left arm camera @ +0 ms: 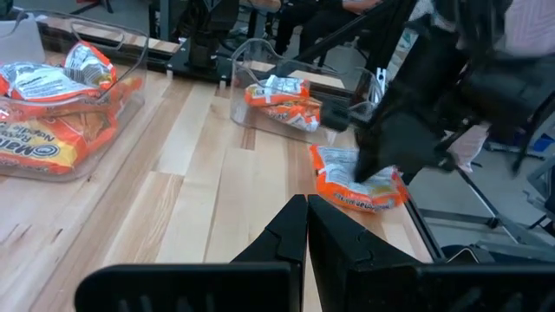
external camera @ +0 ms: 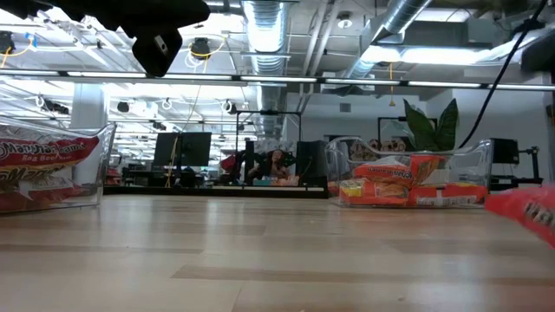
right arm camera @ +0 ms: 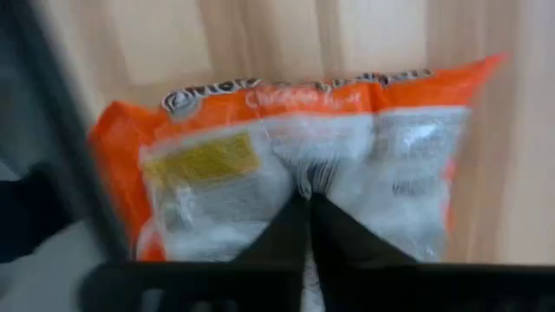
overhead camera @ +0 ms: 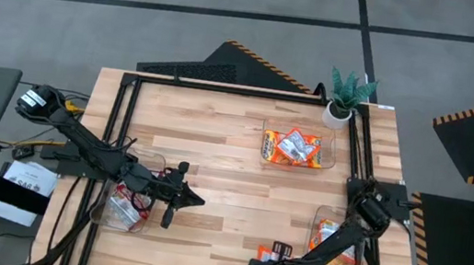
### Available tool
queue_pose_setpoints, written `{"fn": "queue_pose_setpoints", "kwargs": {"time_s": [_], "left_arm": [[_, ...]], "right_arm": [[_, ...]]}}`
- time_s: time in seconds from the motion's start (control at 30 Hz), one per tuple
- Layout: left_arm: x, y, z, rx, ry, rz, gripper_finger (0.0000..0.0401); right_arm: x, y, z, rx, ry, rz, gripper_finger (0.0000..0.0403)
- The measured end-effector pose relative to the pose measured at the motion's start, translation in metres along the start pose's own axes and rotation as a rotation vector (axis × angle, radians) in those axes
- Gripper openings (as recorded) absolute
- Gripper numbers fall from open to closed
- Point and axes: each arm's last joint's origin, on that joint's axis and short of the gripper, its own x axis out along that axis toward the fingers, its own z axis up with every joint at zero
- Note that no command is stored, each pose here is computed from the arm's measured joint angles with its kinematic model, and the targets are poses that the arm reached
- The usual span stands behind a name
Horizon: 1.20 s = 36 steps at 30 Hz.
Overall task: Sort Maruchan noodles
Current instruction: Put the orange noodle pack into the bottom right transparent bin
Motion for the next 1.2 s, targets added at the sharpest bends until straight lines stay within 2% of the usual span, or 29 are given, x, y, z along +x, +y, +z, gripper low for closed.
{"fn": "queue_pose_setpoints", "kwargs": {"time_s": [0.07,0.27,0.37,0.53,0.67,0.9,0.97,1.2], "left_arm": [[0.000,0.000,0.000,-0.001,0.000,0.000,0.0000],[0.000,0.000,0.000,-0.001,0.002,0.001,0.0000],[0.000,0.000,0.000,0.002,0.003,0.001,0.0000],[0.000,0.000,0.000,0.003,0.003,0.001,0.0000],[0.000,0.000,0.000,0.002,0.004,0.001,0.0000],[0.000,0.000,0.000,0.003,0.004,0.001,0.0000],[0.000,0.000,0.000,0.003,0.004,0.002,0.0000],[0.000,0.000,0.000,0.002,0.002,0.001,0.0000]], "right_arm": [[0.002,-0.004,0.002,0.003,0.012,-0.017,0.0014],[-0.003,-0.008,0.008,0.002,-0.028,-0.046,0.0007],[-0.014,-0.013,0.009,-0.005,-0.067,-0.128,0.0007],[-0.057,-0.022,0.009,0.028,-0.202,-0.179,0.0007],[-0.080,-0.030,0.003,0.059,-0.289,-0.194,0.0006],[-0.128,-0.055,-0.030,0.143,-0.328,-0.287,0.0006],[-0.140,-0.062,-0.041,0.163,-0.334,-0.278,0.0006],[-0.178,-0.077,-0.069,0.174,-0.340,-0.123,0.0006]]}}
